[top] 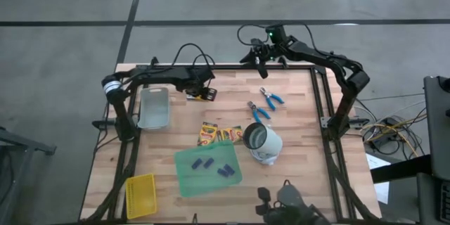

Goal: Pick & Place School Supplies
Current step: Put the yellow crayon box into the gray bin

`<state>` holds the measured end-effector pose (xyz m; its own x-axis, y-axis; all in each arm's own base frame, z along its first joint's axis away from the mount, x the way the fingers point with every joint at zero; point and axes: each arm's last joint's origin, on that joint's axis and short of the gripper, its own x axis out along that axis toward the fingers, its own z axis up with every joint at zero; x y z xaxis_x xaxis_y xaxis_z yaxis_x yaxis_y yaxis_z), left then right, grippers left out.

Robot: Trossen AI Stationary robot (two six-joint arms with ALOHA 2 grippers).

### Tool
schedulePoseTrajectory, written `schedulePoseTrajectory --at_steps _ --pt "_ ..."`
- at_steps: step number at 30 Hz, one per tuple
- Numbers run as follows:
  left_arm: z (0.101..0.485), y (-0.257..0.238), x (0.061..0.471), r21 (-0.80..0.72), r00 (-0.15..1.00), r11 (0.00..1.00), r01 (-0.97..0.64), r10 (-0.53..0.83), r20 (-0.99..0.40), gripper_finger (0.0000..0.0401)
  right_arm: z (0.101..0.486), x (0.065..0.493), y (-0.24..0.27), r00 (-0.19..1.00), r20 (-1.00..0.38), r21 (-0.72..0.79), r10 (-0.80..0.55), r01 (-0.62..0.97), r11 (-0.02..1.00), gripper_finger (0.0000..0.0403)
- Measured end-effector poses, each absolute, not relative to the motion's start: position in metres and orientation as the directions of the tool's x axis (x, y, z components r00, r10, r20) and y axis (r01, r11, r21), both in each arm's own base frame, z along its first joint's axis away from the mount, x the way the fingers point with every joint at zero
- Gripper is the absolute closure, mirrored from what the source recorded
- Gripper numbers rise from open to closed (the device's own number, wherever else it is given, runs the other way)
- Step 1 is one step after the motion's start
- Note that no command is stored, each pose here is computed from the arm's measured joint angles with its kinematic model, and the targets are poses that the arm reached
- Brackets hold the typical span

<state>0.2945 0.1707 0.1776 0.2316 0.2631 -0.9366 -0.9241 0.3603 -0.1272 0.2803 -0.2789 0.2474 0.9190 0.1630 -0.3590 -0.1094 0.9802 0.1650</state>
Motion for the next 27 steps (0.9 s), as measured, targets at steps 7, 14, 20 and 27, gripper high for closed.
schedulePoseTrajectory --at_steps 7,14,20,27 --pt "0.163 0.176 0.306 -0.163 0.285 0.417 -0.894 0.249 -0.926 0.0218 0.241 0.284 -0.278 0.914 -0.367 0.190 0.174 -0.109 0.976 0.0289" --pt "0.157 0.183 0.321 -0.254 0.406 0.467 -0.847 0.261 -0.876 0.0218 0.240 0.283 -0.278 0.910 -0.374 0.204 0.178 -0.106 0.973 0.0289" --pt "0.159 0.186 0.330 -0.336 0.518 0.518 -0.787 0.256 -0.816 0.0218 0.238 0.282 -0.277 0.903 -0.388 0.227 0.185 -0.101 0.969 0.0289" --pt "0.144 0.190 0.342 -0.409 0.587 0.548 -0.730 0.196 -0.785 0.0218 0.238 0.282 -0.277 0.902 -0.389 0.228 0.186 -0.101 0.968 0.0289"
